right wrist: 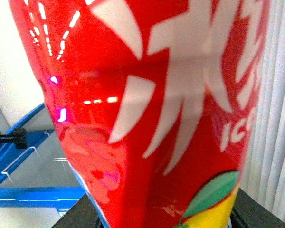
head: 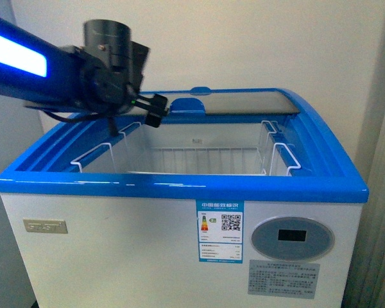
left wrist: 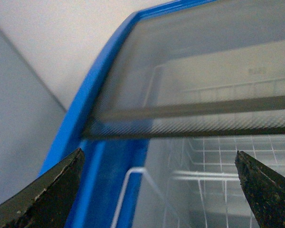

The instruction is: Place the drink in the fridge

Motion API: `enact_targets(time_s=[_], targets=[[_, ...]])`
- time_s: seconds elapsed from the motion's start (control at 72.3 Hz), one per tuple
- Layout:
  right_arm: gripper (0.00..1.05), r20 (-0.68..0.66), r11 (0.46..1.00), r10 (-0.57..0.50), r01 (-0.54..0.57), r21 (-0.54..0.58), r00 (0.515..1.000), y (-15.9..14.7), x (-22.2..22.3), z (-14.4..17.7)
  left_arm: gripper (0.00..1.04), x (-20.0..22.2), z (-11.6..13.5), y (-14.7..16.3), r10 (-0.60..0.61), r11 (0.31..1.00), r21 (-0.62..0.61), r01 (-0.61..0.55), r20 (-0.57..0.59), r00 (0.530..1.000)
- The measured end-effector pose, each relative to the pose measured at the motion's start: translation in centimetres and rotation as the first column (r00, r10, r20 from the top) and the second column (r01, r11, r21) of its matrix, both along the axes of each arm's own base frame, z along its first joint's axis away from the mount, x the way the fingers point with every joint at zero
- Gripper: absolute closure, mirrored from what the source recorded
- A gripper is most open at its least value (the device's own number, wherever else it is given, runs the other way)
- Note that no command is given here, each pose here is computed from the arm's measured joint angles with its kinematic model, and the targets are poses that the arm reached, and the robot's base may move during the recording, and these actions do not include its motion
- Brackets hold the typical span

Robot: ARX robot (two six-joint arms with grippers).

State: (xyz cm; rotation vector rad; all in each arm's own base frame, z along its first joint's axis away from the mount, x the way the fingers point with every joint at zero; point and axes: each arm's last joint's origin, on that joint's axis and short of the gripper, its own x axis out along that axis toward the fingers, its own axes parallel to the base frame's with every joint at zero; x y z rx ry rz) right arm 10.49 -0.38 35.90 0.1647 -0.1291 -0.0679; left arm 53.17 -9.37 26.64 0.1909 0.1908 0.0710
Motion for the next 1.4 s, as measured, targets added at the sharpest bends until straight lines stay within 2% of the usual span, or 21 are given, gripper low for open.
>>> enact_targets(time_s=[0.111, 0.277, 0.387, 0.443, 0.498, 0.595, 0.622, 0.705, 0.719, 0.761, 0.788, 0.816, 0.871, 0.996, 1.01, 1.079, 1.093, 1.148, 1.286, 1.369, 1.397], targets=[[0.65, 0.0, 1.0, 0.008, -0.008, -0.001, 1.0, 0.0, 0.0, 0.0, 0.08, -5.1, 0.4, 3.8, 0.018, 0.988, -0.15, -0.029, -0.075, 0.997], [0.65, 0.0, 1.0, 0.008, -0.008, -0.001, 1.0, 0.0, 0.0, 0.0, 0.08, -12.8, -0.5, 5.5, -0.057, 0.958, -0.288, 0.014, -0.142, 0.988], [0.65, 0.0, 1.0, 0.004, -0.004, 0.0, 1.0, 0.0, 0.0, 0.0, 0.08, -18.6, 0.1, 6.8, -0.08, 0.944, -0.328, 0.035, -0.124, 0.989], [0.65, 0.0, 1.0, 0.004, -0.004, -0.001, 1.0, 0.0, 0.0, 0.0, 0.18, -21.9, 0.6, 7.8, -0.053, 0.956, -0.288, 0.059, 0.028, 0.998], [0.65, 0.0, 1.0, 0.006, -0.006, -0.001, 1.0, 0.0, 0.0, 0.0, 0.27, -25.0, 0.8, 8.7, -0.057, 0.964, -0.251, 0.093, 0.149, 0.987], [0.65, -0.003, 1.0, 0.01, -0.01, -0.002, 1.0, 0.0, 0.0, 0.0, 0.41, -30.0, -0.4, 9.4, -0.039, 0.972, -0.218, 0.085, 0.209, 0.977], [0.65, -0.054, 1.0, 0.024, -0.025, -0.014, 0.998, 0.0, 0.3, -0.1, 0.46, -31.5, -1.1, 9.4, -0.039, 0.974, -0.211, 0.086, 0.217, 0.975], [0.65, -0.32, 0.984, 0.119, -0.155, -0.09, 0.94, -0.4, 0.5, 1.2, 0.59, -33.4, -2.7, 9.4, -0.047, 0.975, -0.201, 0.092, 0.218, 0.975], [0.65, -0.386, 0.979, 0.132, -0.181, -0.094, 0.913, -0.5, 0.5, 1.5, 0.6, -33.5, -2.9, 9.4, -0.047, 0.975, -0.201, 0.092, 0.216, 0.975], [0.65, -0.47, 0.962, 0.176, -0.252, -0.103, 0.865, -0.6, 0.6, 1.8, 0.66, -33.9, -3.4, 9.4, -0.051, 0.976, -0.199, 0.093, 0.209, 0.977], [0.65, -0.541, 0.944, 0.199, -0.309, -0.12, 0.817, -0.6, 1.0, 1.8, 0.73, -34.3, -4.3, 9.3, -0.052, 0.976, -0.198, 0.09, 0.189, 0.981], [0.65, -0.59, 0.922, 0.21, -0.359, -0.147, 0.78, -0.7, 1.6, 1.8, 0.76, -34.5, -4.7, 9.3, -0.051, 0.976, -0.198, 0.087, 0.181, 0.982], [0.65, -0.623, 0.88, 0.211, -0.424, -0.214, 0.753, -0.9, 2.9, 1.8, 0.83, -34.9, -5.3, 9.4, -0.05, 0.977, -0.198, 0.085, 0.173, 0.984], [0.65, -0.616, 0.738, 0.172, -0.515, -0.436, 0.769, -1.0, 7.2, 3.3, 1.03, -36.0, -5.9, 9.4, -0.05, 0.977, -0.195, 0.088, 0.188, 0.981], [0.65, -0.615, 0.703, 0.163, -0.528, -0.476, 0.772, -0.9, 8.0, 3.6, 1.02, -36.1, -6.0, 9.4, -0.051, 0.976, -0.197, 0.089, 0.19, 0.98], [0.65, -0.618, 0.611, 0.149, -0.563, -0.557, 0.772, -0.5, 10.5, 4.4, 1.02, -36.6, -6.4, 9.4, -0.051, 0.977, -0.192, 0.089, 0.194, 0.98], [0.65, -0.622, 0.558, 0.142, -0.581, -0.592, 0.77, -0.3, 11.6, 4.4, 1.02, -36.7, -6.4, 9.4, -0.051, 0.977, -0.192, 0.089, 0.194, 0.98], [0.65, -0.637, 0.479, 0.131, -0.611, -0.63, 0.759, 0.3, 13.7, 4.5, 1.02, -37.0, -6.7, 9.4, -0.051, 0.977, -0.192, 0.089, 0.196, 0.979], [0.65, -0.664, 0.196, 0.112, -0.672, -0.715, 0.739, 3.3, 19.8, 3.9, 1.02, -37.8, -7.3, 9.4, -0.051, 0.977, -0.192, 0.089, 0.194, 0.98], [0.65, -0.65, 0.073, 0.098, -0.657, -0.75, 0.753, 5.0, 22.8, 3.3, 1.02, -38.3, -7.7, 9.4, -0.051, 0.977, -0.192, 0.089, 0.192, 0.98], [0.65, -0.646, 0.051, 0.095, -0.651, -0.757, 0.758, 5.5, 23.5, 3.2, 1.02, -38.4, -7.8, 9.4, -0.051, 0.977, -0.192, 0.089, 0.192, 0.98]])
